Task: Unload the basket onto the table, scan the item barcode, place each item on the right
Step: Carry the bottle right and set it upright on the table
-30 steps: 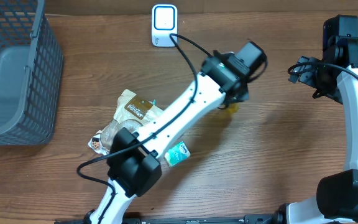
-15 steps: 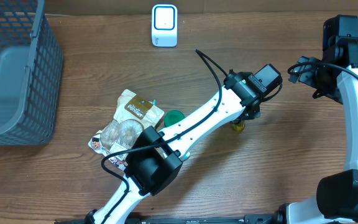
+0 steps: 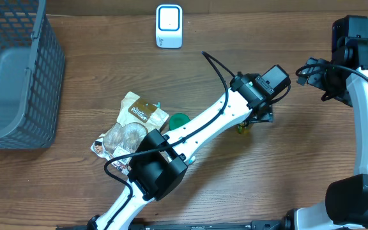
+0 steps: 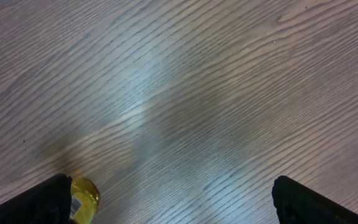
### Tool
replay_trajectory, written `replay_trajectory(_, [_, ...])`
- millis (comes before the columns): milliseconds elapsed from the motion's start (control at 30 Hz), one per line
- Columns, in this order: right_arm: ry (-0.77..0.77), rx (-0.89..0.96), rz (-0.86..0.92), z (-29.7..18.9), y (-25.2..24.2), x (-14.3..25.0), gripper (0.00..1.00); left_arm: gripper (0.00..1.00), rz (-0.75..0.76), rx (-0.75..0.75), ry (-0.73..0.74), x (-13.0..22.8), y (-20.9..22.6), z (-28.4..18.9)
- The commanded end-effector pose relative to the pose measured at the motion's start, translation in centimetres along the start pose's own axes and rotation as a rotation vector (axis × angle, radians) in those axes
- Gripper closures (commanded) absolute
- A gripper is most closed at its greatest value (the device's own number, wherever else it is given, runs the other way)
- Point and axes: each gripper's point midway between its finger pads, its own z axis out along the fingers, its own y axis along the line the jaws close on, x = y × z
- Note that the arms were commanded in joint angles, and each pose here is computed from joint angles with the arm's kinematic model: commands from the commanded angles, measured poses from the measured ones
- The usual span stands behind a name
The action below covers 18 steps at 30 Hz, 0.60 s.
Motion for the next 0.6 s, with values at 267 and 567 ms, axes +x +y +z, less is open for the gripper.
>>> replay_trajectory(267, [-0.048, -0.011, 0.017, -1.5, -0.4, -0.4, 0.00, 0.00, 0.070, 0.110, -0.073, -2.8, -2.1, -3.7])
replay_trajectory(567, [-0.048, -0.011, 0.017, -1.5, -0.4, -0.4, 0.00, 0.00, -0.049, 0.110, -0.166, -8.7, 2.5, -8.7])
